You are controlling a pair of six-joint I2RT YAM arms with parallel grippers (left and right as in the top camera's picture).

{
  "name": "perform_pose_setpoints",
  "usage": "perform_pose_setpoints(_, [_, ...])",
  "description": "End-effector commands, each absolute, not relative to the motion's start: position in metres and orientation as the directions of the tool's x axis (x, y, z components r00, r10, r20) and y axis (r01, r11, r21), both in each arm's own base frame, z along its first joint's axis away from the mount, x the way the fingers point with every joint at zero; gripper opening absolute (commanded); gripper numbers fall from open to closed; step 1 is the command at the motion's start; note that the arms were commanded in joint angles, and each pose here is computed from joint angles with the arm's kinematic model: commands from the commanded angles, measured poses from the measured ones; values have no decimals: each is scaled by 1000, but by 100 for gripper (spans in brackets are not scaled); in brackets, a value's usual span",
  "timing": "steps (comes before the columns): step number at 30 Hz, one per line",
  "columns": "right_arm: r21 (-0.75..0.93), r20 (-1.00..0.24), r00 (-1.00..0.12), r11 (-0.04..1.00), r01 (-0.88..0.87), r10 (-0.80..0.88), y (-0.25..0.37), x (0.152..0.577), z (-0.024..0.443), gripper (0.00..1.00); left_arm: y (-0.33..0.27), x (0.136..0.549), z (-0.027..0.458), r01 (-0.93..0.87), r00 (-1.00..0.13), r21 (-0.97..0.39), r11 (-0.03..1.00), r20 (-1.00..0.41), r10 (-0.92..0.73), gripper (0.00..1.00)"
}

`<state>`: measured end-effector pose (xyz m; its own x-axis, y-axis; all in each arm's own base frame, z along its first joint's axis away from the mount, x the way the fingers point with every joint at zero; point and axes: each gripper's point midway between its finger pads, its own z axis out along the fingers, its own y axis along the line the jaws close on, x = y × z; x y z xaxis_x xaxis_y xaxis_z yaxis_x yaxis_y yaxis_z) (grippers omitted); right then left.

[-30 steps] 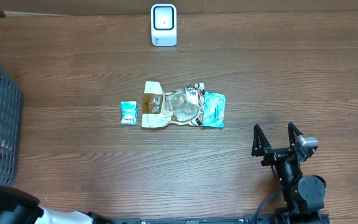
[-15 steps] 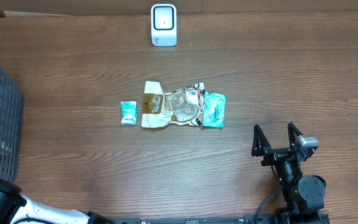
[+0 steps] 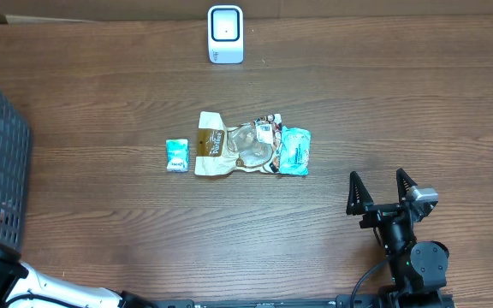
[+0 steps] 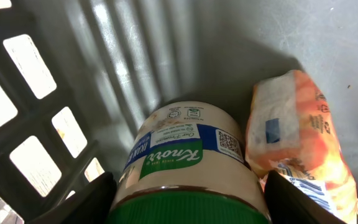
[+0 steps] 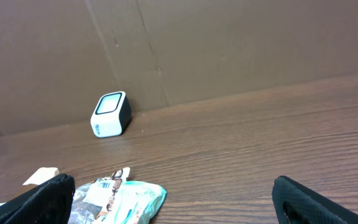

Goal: Scan the item barcode
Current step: 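Reach the left gripper into the basket and grasp the green-capped Knorr jar, then carry the Knorr jar out and set it upright left of the bag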

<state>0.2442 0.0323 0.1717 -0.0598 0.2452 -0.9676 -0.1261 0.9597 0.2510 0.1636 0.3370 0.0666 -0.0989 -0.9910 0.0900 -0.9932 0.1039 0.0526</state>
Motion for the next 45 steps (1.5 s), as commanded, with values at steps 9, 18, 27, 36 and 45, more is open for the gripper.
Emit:
perform_pose_setpoints(9, [250,-968,-56,960,-123,244,31,244,170,100,359,173,104,-993,-109,39,110,15,-994,25])
perform_pose_setpoints(18, [250,-968,-56,960,-123,245,31,244,170,100,374,190,140,-993,-109,-44,112,-60,-992,27])
perform_pose_setpoints(27, [250,-968,-56,960,-123,244,31,244,170,100,377,244,271,-925,-166,-278,259,-318,-934,25])
perform_pose_setpoints(36, [250,-968,-56,960,-123,245,31,244,170,100,303,298,392,-736,-274,-380,561,-590,-759,25])
perform_pose_setpoints(45, [250,-968,-56,960,-123,244,31,244,170,100,151,351,455,-391,-459,-325,861,-743,-488,26])
